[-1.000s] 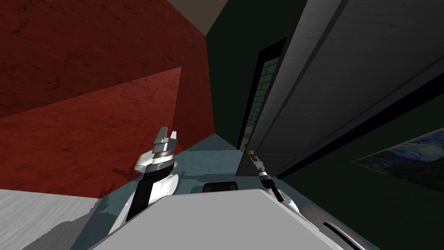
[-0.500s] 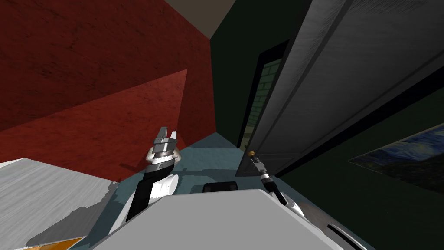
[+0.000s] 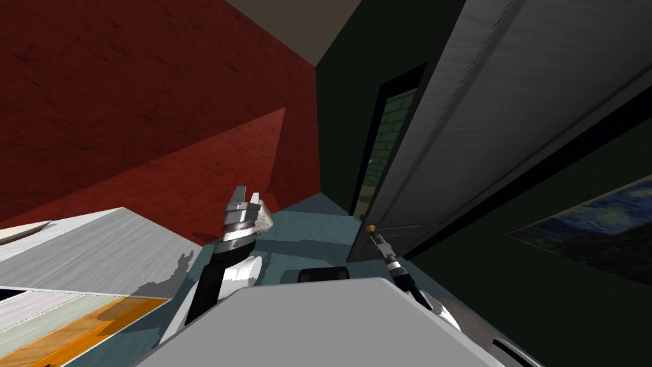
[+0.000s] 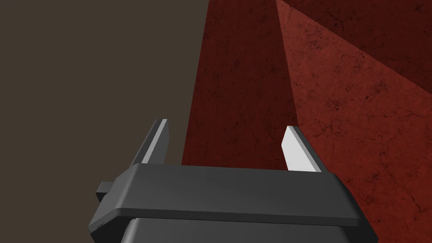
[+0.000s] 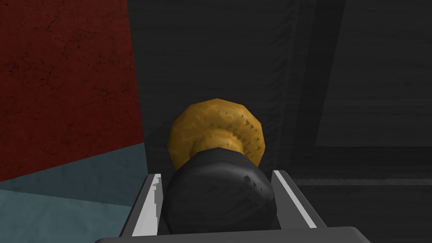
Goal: Pull the door open
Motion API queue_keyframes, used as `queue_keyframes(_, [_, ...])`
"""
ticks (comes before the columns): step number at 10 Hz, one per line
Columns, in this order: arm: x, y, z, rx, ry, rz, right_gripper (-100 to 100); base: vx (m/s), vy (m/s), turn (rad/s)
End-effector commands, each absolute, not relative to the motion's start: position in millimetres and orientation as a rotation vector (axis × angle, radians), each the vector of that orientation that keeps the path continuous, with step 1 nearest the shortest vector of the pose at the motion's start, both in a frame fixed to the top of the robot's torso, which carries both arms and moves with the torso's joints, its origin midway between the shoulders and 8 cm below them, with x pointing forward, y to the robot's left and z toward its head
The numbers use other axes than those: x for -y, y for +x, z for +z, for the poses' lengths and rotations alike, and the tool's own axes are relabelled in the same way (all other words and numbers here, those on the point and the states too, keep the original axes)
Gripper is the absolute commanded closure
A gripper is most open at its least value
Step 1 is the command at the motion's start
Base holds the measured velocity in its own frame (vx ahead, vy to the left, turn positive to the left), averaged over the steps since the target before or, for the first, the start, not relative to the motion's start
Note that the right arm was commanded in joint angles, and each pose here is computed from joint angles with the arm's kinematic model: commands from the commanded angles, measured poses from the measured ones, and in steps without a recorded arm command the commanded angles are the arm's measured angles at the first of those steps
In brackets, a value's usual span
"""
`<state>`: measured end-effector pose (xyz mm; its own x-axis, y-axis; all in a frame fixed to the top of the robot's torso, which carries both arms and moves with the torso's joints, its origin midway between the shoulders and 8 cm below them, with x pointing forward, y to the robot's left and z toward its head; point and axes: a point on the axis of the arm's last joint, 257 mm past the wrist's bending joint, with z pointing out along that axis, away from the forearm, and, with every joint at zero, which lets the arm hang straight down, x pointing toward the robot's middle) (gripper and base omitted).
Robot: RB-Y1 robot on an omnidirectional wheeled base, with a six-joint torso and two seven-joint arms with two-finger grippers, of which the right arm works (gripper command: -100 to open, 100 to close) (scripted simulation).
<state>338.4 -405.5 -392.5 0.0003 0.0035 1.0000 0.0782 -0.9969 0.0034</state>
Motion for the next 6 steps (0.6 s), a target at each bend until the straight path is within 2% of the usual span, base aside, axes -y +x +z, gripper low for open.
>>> queue_keyframes(1, [408.1, 329.9, -392.1, 0.099, -2.176, -2.177, 100, -0.163, -0.056, 0.09])
queue_keyframes(3, [407.6, 329.1, -392.3, 0.104, -2.172, -2.174, 100, -0.137, -0.04, 0.073])
queue_keyframes(6, [408.2, 319.8, -392.8, 0.119, -2.165, -2.165, 100, -0.167, -0.059, 0.146])
